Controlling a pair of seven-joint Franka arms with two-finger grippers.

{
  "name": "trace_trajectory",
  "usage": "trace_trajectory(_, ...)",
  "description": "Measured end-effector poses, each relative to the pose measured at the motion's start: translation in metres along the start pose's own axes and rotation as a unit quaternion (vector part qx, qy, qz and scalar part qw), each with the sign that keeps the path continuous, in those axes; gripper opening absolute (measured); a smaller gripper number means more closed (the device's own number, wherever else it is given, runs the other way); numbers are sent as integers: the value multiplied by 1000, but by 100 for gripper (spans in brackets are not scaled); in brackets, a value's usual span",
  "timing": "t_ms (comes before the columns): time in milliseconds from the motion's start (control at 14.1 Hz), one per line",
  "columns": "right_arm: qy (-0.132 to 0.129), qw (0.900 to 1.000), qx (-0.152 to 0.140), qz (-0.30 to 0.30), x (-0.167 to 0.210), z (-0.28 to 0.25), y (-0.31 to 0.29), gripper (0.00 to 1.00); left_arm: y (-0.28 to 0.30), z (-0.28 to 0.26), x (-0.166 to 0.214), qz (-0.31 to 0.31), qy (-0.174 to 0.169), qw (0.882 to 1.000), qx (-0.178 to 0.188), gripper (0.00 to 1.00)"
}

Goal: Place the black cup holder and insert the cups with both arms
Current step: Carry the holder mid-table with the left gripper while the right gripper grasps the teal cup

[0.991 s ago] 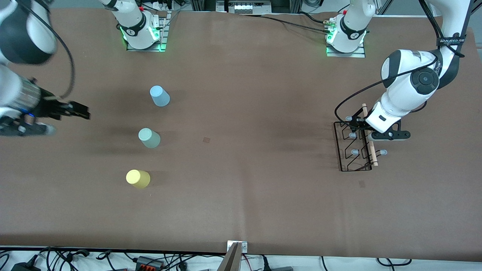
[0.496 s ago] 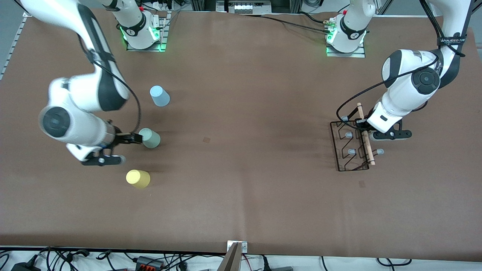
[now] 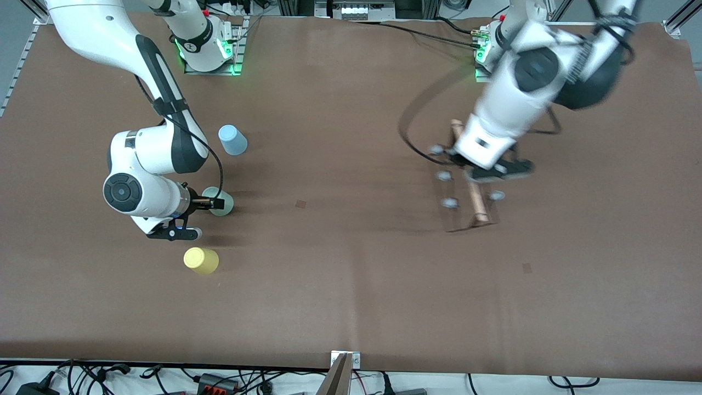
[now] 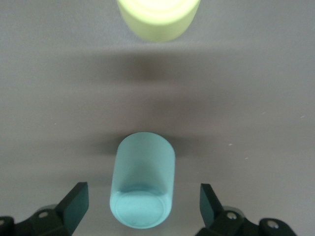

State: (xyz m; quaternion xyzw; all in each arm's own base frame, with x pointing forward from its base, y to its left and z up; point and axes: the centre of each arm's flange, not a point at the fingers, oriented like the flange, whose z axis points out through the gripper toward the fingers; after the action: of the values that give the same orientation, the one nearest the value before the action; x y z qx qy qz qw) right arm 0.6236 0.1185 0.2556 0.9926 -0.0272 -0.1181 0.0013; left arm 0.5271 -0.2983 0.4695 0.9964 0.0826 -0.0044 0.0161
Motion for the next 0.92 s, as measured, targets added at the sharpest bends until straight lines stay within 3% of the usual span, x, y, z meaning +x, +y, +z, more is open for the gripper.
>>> trace_trajectory(283,-18,1000,15,11,-1,18,-2,100,111,2,-30,13,-4,999,-37,16)
trace_trajectory(708,-33,999,12,13,-2,35,0,100,196,86,-8,23,9,997,-74,16)
trace_trajectory(920,-45,999,9,13,-5,38,1,69,209,115,-8,25,4,996,-85,16)
